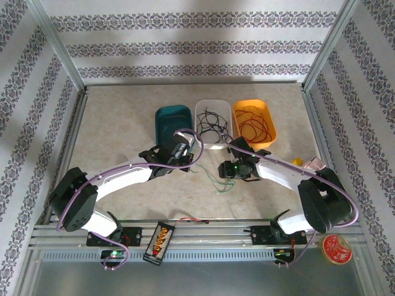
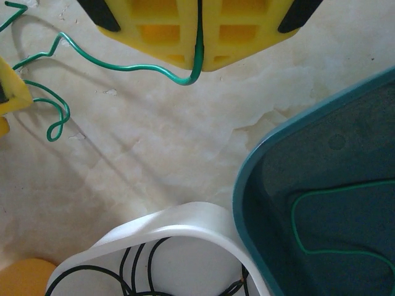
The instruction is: Untangle the cables
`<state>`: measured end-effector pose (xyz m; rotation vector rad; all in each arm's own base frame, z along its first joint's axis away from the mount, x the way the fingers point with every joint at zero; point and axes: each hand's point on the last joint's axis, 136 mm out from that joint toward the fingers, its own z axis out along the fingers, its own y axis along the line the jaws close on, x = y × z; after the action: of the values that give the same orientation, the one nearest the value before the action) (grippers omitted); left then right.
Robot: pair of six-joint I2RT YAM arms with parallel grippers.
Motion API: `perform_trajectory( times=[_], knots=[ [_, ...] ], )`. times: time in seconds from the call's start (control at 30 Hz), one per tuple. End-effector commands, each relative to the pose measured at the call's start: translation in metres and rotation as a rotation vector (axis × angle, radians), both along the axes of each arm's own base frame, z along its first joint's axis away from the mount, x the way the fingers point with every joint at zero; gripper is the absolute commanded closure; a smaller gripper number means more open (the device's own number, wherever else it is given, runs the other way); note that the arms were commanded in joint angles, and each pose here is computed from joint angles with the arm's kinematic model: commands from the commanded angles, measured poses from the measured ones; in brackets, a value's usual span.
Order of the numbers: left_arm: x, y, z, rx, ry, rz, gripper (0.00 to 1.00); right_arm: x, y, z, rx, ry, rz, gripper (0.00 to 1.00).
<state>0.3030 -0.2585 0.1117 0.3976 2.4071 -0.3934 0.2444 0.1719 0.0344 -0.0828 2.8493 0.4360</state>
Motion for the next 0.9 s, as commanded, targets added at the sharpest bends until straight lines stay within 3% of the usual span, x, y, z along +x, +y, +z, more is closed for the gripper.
perform_trajectory(
  times=[0.0,0.23,0.3,0.43,0.53,0.7,0.87],
  knots=[
    [0.000,0.000,0.005,0.033,-0.013,-0.013,1.00,0.000,-0.011,-0.004,-0.094,0.003,0.009,0.47],
    [0.002,0.000,0.008,0.035,-0.024,-0.005,1.00,-0.005,-0.016,-0.014,-0.172,0.024,0.020,0.51],
    [0.003,0.002,0.008,0.044,-0.029,0.002,1.00,-0.007,-0.016,-0.017,-0.189,0.030,0.029,0.59],
    [0.007,0.009,0.012,0.060,-0.052,0.041,1.00,-0.008,-0.020,-0.017,-0.216,0.025,0.014,0.84],
    [0.011,0.018,0.014,0.085,-0.072,0.086,1.00,-0.004,-0.027,-0.013,-0.226,-0.002,-0.020,0.88],
    [0.011,0.029,0.017,0.115,-0.094,0.119,1.00,0.007,-0.049,0.001,-0.237,-0.059,-0.126,0.94],
    [0.009,0.049,0.016,0.158,-0.105,0.197,1.00,0.015,-0.086,0.010,-0.160,-0.071,-0.343,0.99]
  ],
)
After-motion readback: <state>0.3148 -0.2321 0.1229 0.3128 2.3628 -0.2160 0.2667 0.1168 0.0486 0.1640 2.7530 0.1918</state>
